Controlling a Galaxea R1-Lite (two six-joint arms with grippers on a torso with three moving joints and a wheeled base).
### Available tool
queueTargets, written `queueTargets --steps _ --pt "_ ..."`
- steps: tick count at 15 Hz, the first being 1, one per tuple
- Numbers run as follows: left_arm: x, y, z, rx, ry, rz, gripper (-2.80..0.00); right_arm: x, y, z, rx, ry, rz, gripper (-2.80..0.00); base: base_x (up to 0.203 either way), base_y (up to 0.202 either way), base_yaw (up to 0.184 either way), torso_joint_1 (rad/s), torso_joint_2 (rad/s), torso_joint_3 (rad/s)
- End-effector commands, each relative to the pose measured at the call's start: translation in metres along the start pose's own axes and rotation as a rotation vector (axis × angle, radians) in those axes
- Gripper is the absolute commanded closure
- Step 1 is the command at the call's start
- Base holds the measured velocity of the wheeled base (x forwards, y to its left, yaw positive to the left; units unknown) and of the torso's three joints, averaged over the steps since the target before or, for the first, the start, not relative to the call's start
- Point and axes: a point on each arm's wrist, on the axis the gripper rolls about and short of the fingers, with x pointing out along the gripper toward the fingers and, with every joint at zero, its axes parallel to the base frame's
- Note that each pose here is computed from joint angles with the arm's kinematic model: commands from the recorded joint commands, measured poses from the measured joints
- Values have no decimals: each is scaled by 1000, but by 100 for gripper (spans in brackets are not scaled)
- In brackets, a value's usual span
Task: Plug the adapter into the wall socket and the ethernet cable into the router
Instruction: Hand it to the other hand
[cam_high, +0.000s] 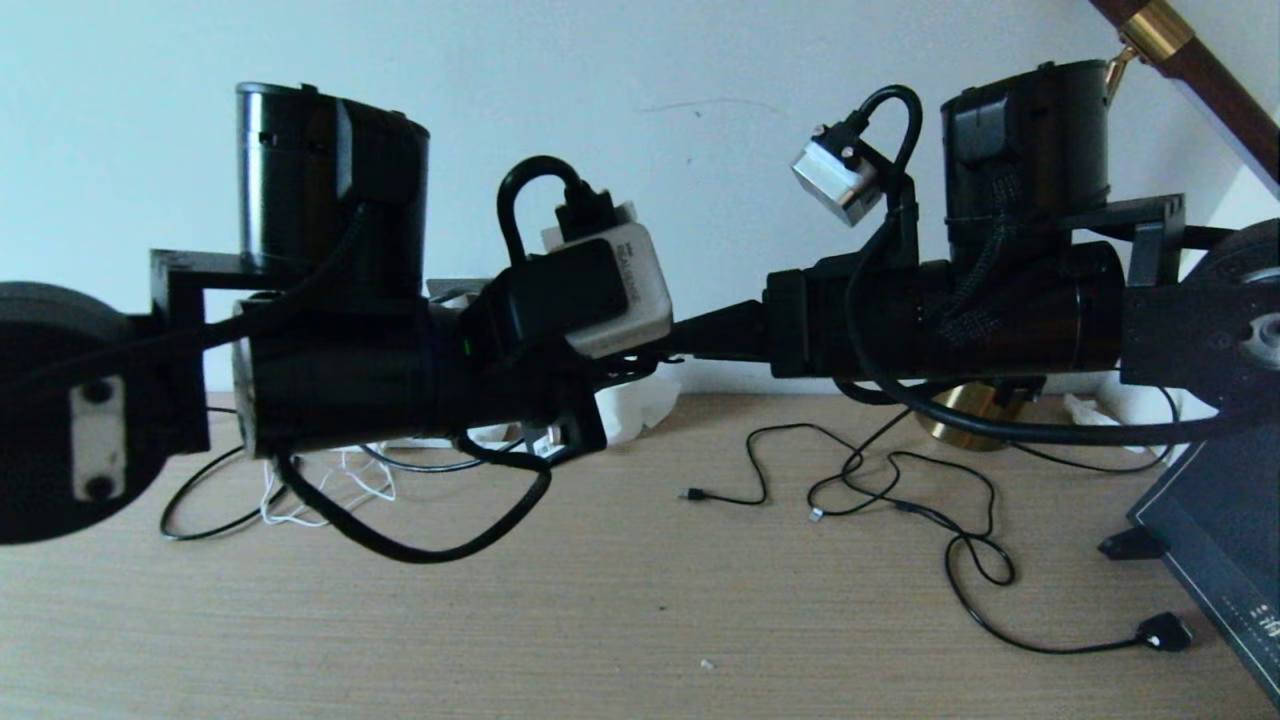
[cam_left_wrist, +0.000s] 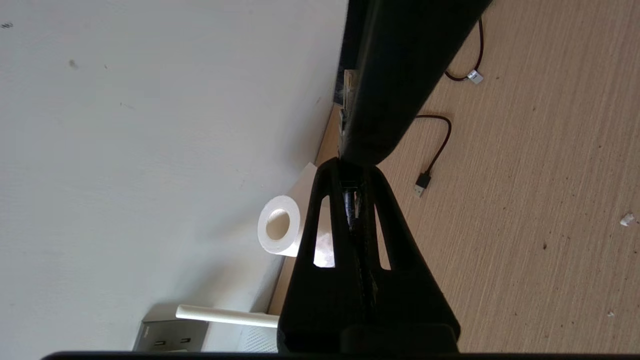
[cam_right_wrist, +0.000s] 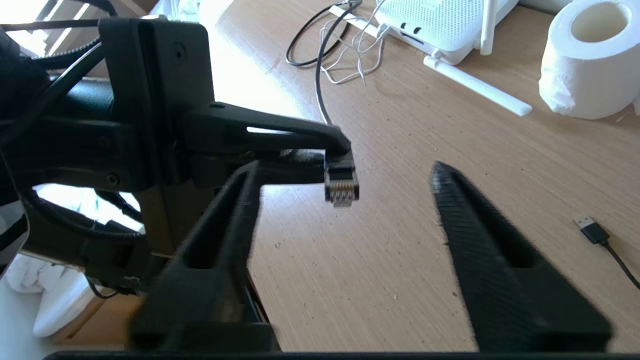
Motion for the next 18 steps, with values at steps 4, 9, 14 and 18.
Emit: queueTargets --steps 4,9,14,18 --pt "0 -1 0 6 -5 3 0 -1 1 1 -1 -4 4 0 0 0 0 0 0 0" --pt "0 -3 1 8 -9 -3 0 0 1 1 2 -4 5 0 0 0 0 0 0 0" --pt "1 -4 1 5 -11 -4 0 1 0 0 9 1 2 0 0 0 0 0 0 0" --pt "2 -3 2 5 -18 11 -280 2 -1 0 13 2 1 0 0 0 0 0 0 0"
